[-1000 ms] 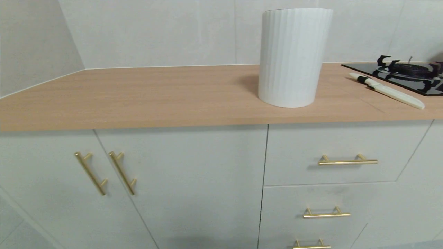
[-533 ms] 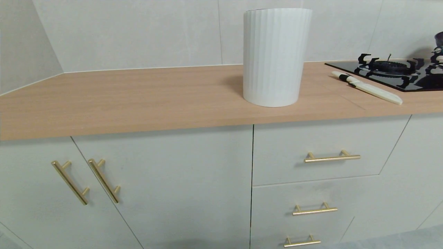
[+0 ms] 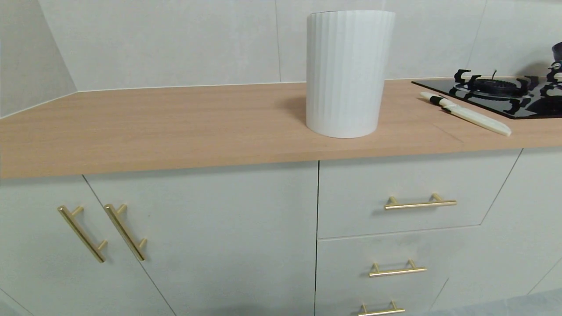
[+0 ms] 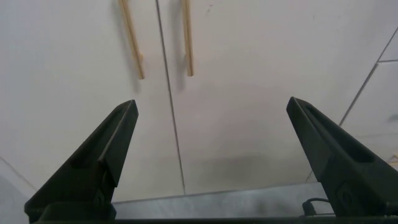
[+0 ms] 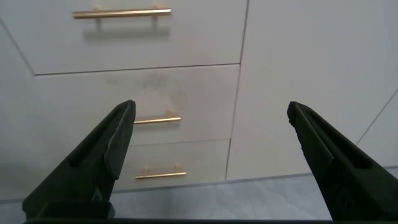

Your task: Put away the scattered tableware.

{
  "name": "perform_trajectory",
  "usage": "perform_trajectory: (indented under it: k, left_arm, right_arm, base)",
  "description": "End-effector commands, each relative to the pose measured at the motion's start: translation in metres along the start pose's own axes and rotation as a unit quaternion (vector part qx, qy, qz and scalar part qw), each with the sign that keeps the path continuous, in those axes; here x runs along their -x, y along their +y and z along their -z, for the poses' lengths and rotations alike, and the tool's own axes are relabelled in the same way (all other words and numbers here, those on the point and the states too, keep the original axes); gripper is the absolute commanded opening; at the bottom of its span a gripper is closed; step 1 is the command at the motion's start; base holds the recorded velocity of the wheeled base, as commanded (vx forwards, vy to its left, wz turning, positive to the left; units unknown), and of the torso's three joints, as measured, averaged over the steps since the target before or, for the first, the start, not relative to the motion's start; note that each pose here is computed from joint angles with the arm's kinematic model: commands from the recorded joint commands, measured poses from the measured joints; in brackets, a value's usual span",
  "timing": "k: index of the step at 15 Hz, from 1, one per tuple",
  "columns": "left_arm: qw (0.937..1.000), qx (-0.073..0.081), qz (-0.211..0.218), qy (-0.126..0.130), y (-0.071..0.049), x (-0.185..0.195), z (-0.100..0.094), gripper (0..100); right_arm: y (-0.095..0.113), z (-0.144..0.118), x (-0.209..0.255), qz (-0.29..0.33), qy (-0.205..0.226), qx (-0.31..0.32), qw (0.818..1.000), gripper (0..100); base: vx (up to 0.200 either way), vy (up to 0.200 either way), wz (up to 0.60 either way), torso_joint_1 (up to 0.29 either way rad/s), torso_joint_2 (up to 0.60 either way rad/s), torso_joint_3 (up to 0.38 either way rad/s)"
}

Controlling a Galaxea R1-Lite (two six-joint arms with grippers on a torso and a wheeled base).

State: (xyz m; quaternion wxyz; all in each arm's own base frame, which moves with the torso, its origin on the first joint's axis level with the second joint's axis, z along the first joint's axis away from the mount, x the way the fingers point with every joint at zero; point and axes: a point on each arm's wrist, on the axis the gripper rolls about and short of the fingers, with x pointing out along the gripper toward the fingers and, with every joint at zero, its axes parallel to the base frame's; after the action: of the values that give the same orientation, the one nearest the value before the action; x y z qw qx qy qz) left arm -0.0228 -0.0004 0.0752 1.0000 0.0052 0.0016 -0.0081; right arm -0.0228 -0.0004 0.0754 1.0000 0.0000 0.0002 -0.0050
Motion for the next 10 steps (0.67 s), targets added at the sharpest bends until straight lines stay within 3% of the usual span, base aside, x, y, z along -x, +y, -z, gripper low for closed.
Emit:
perform_trajectory:
  k: [1,6,10]
  left_arm:
    - [1.0000,0.000,0.000,0.000,0.0000,0.0000,0.0000,100]
    - [1.0000,0.000,0.000,0.000,0.0000,0.0000,0.0000,100]
    - [1.0000,0.000,0.000,0.000,0.0000,0.0000,0.0000,100]
  right_arm:
    - [0.0000,-0.0001,-0.0001,0.000,0.001,0.000,1.000,100]
    - [0.0000,-0.0001,-0.0001,0.000,0.001,0.001,1.000,100]
    - [0.0000,-0.0001,-0.0001,0.000,0.001,0.001,1.000,100]
  base:
    - [0.000,-0.200,0.00,0.002,0.01,0.002]
    - [0.000,-0.200,0.00,0.001,0.00,0.000]
    - [0.000,0.000,0.00,0.000,0.00,0.000]
